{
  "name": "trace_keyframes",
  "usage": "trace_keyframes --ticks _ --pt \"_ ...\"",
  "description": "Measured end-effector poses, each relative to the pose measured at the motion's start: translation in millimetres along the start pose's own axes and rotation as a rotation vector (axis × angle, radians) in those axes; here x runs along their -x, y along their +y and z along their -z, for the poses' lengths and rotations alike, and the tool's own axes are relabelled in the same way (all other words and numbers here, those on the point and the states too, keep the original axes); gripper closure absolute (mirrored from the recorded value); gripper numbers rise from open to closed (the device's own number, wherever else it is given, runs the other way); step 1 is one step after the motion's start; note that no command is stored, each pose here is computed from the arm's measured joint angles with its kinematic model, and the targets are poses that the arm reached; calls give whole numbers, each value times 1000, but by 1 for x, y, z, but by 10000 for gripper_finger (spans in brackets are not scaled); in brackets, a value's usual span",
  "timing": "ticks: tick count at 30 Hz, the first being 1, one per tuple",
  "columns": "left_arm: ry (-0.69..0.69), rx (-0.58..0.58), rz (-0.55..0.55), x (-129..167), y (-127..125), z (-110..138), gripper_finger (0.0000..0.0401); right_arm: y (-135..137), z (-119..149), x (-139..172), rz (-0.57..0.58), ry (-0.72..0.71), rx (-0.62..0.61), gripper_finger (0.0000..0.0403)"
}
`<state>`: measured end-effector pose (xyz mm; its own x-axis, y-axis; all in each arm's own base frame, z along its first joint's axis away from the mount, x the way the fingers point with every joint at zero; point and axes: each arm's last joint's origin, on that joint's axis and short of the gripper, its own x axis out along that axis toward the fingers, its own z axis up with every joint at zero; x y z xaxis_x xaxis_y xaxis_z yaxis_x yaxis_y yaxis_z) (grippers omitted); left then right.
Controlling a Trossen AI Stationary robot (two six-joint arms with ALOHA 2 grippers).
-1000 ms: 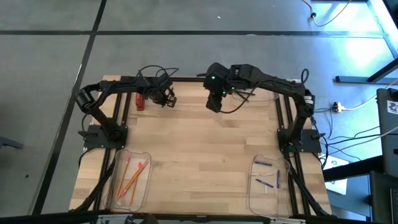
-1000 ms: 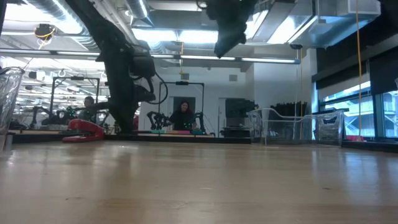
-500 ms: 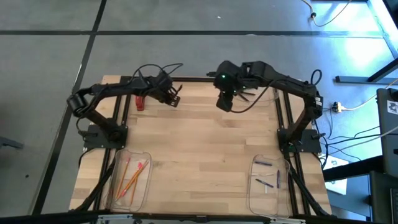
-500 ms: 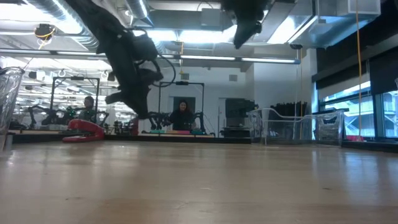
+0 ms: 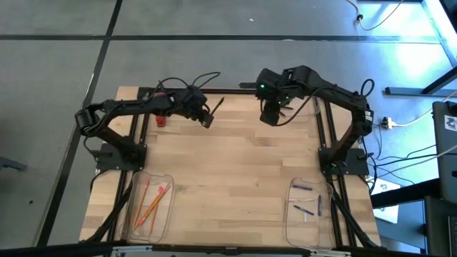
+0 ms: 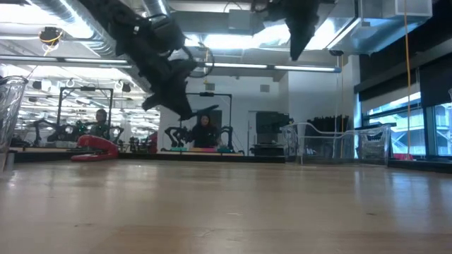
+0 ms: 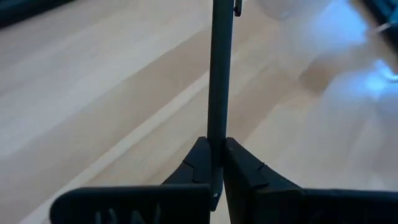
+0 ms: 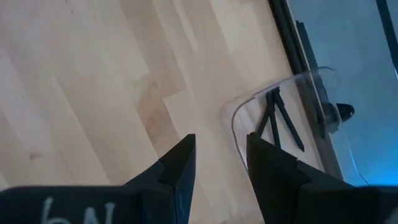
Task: Sort crayons/erasers/pens/pencils in bins
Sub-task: Put the black pen into the top transparent bin
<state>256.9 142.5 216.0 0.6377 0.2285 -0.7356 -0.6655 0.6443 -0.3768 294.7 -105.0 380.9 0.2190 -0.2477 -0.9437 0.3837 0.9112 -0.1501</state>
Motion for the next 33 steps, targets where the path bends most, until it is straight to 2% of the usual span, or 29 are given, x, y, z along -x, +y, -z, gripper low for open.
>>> trace_keyframes --ticks 13,18,23,27,33 --pt "-107 -182 99 -1 -28 -1 395 -11 24 32 4 -37 -100 263" --pt "-207 -250 153 1 -38 -7 395 -13 31 41 3 -58 -115 263" --pt "-314 -271 218 5 -47 -15 395 -14 38 47 2 -57 -137 263" --pt "-332 -271 231 6 -48 -17 395 -14 39 48 10 -61 -139 263" --pt "-404 -296 270 11 -55 -25 395 -20 41 49 99 -56 -161 263"
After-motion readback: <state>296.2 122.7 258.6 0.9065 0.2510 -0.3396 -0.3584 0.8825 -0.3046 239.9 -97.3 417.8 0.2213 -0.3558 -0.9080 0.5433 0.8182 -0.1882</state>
